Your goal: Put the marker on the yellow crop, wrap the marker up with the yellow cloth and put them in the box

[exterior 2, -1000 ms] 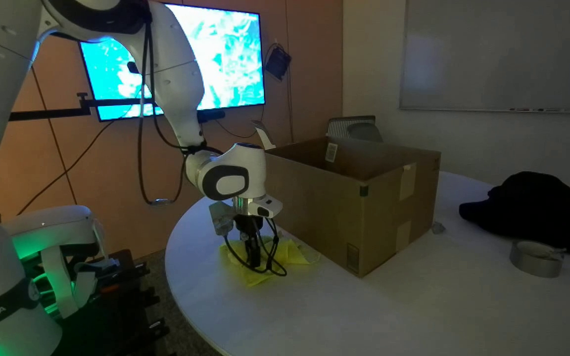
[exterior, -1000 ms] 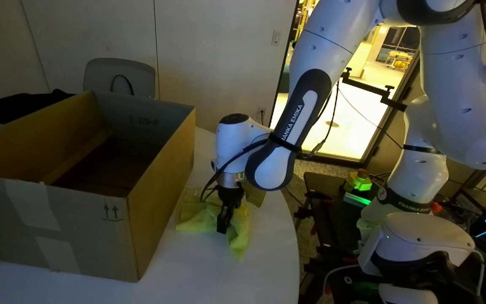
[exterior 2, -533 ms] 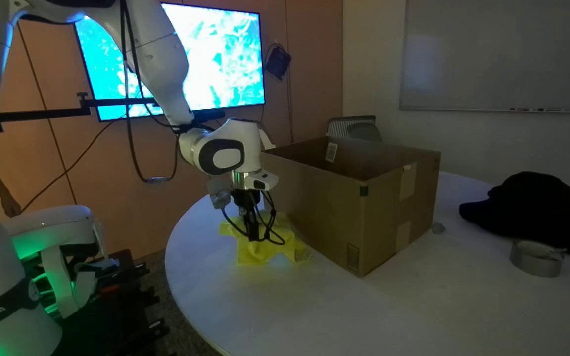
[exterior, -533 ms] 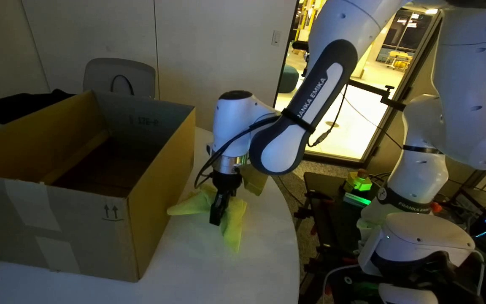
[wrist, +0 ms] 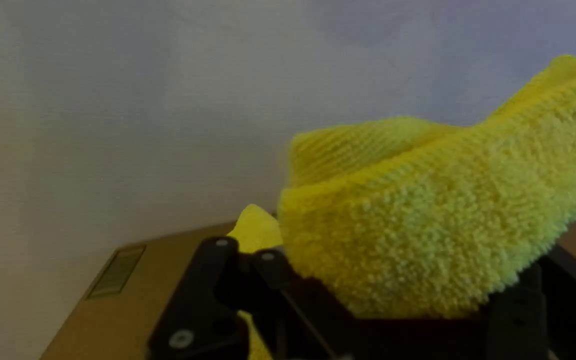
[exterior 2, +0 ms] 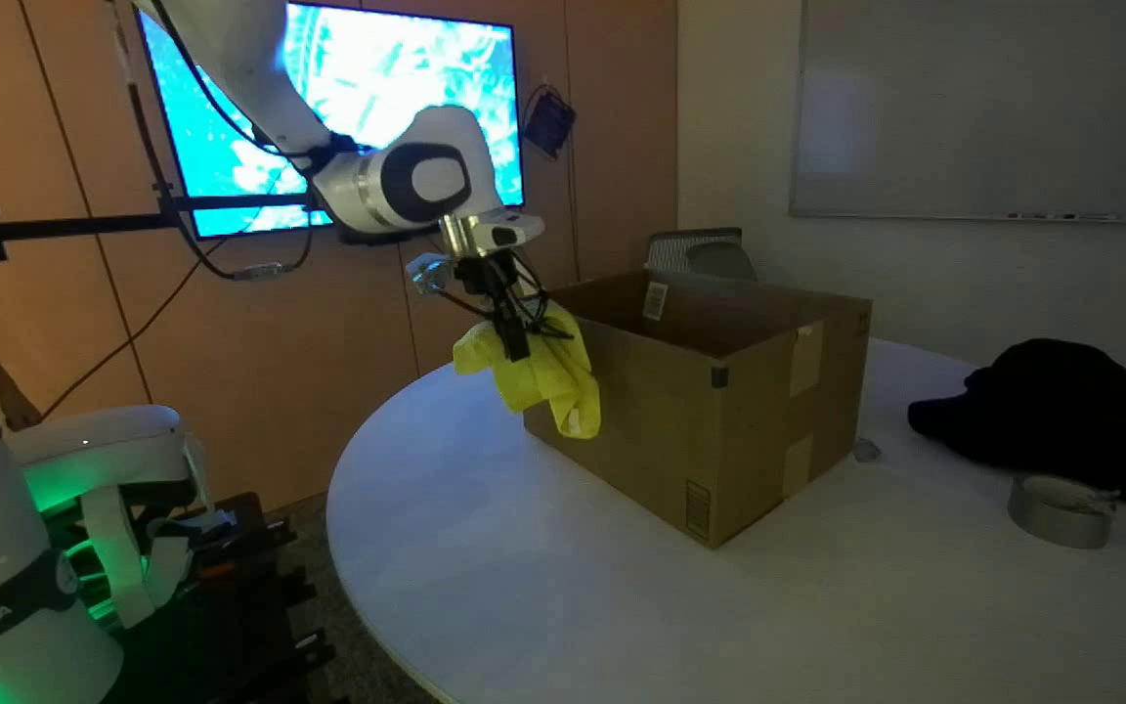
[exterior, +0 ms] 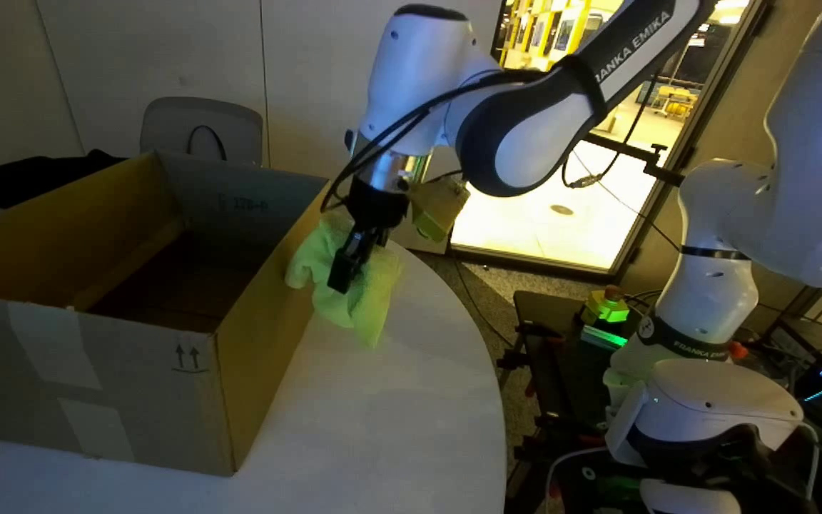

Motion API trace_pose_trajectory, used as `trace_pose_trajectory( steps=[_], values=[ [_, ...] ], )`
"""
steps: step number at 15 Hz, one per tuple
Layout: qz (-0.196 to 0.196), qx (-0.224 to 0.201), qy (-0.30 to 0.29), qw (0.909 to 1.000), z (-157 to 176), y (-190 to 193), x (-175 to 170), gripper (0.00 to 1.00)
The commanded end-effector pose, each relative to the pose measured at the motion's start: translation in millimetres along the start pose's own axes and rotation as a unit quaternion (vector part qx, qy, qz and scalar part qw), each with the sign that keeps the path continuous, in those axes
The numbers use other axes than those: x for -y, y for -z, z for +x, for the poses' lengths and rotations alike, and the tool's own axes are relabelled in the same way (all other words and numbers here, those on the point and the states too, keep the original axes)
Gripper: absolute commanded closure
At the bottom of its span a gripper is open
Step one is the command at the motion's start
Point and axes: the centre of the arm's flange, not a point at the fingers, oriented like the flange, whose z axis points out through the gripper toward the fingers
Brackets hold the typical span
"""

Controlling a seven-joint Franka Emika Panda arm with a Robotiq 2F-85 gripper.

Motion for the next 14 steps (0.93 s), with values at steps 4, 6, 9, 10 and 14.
trace_pose_trajectory(
  steps=[4,6,9,10,14],
  values=[
    [0.007,-0.07,0.003,0.9975,74.8,86.5,2.6,0.99],
    [0.011,-0.082,0.0,0.9966,100.5,94.6,0.7,0.98],
    [0.008,-0.093,-0.017,0.9955,140.1,94.7,-3.8,0.98],
    [0.005,-0.096,-0.025,0.9951,153.1,92.2,-4.9,0.98],
    [0.007,-0.107,-0.043,0.9933,199.5,74.7,-3.7,0.98]
  ],
)
